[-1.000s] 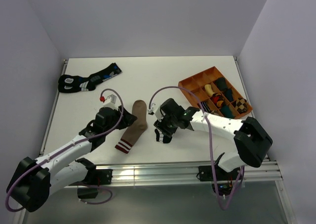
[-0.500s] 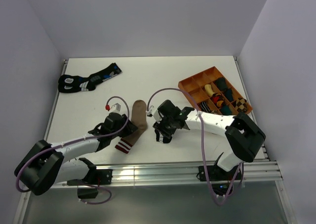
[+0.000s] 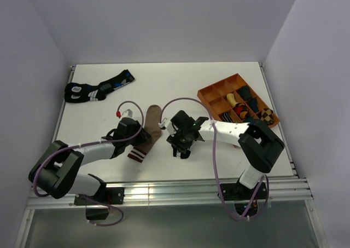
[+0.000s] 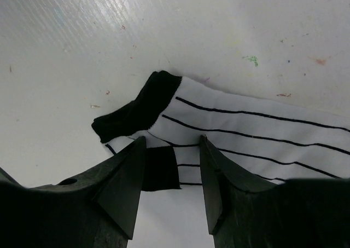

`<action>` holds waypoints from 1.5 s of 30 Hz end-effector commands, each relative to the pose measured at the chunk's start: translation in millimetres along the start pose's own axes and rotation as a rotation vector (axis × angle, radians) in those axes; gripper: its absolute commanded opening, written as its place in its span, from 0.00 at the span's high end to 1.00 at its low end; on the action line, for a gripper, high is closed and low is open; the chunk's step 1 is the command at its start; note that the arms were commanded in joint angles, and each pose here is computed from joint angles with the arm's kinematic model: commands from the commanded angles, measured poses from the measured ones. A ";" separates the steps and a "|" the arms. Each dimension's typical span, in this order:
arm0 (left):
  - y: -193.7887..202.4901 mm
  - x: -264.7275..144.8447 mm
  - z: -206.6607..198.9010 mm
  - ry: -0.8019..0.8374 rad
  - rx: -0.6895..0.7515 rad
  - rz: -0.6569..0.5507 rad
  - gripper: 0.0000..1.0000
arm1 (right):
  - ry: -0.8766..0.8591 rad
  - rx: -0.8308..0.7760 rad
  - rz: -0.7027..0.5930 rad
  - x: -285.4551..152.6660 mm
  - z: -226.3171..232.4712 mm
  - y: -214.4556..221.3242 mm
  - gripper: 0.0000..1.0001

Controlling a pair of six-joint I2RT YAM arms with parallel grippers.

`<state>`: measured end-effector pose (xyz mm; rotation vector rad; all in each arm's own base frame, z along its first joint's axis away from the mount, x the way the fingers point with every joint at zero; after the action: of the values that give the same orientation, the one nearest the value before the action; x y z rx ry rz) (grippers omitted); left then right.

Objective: Roll the socks
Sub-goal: Move the sock to the center of the board.

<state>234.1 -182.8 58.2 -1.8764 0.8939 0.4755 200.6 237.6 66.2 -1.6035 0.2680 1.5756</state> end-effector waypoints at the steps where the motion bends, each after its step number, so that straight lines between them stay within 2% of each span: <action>1: -9.7 1.1 16.8 -0.054 0.022 0.001 0.65 | -0.030 -0.018 -0.039 0.5 6.1 -19.8 0.49; 15: -62.0 -8.7 44.6 -0.140 0.007 -0.071 0.63 | -0.070 -0.046 -0.033 21.9 9.9 -44.9 0.50; 21: -67.9 -4.6 51.8 -0.138 -0.022 -0.075 0.62 | -0.109 -0.108 -0.058 26.9 12.6 -64.9 0.50; 29: -66.4 5.4 57.6 -0.125 -0.048 -0.060 0.63 | -0.087 -0.115 -0.048 38.7 8.0 -76.6 0.50; 40: -72.8 11.8 59.3 -0.128 -0.081 -0.075 0.64 | -0.043 -0.136 -0.118 15.5 3.4 -93.0 0.50; 45: -75.8 6.9 68.4 -0.157 -0.124 -0.127 0.64 | -0.028 -0.138 -0.162 0.0 4.1 -101.5 0.49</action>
<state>293.1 -111.0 62.2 -1.9220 0.7208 0.6151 251.8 296.7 68.1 -1.6380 0.1151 1.6239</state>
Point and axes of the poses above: each gripper's point midway between its finger pads, its own x axis out along the fingers, its own z axis along the line the jaws close on, y = z × x, the point moved 5 cm from there along -x, back along the fingers, and after that the axes turned 15 degrees about x, right-handed, at the moved point
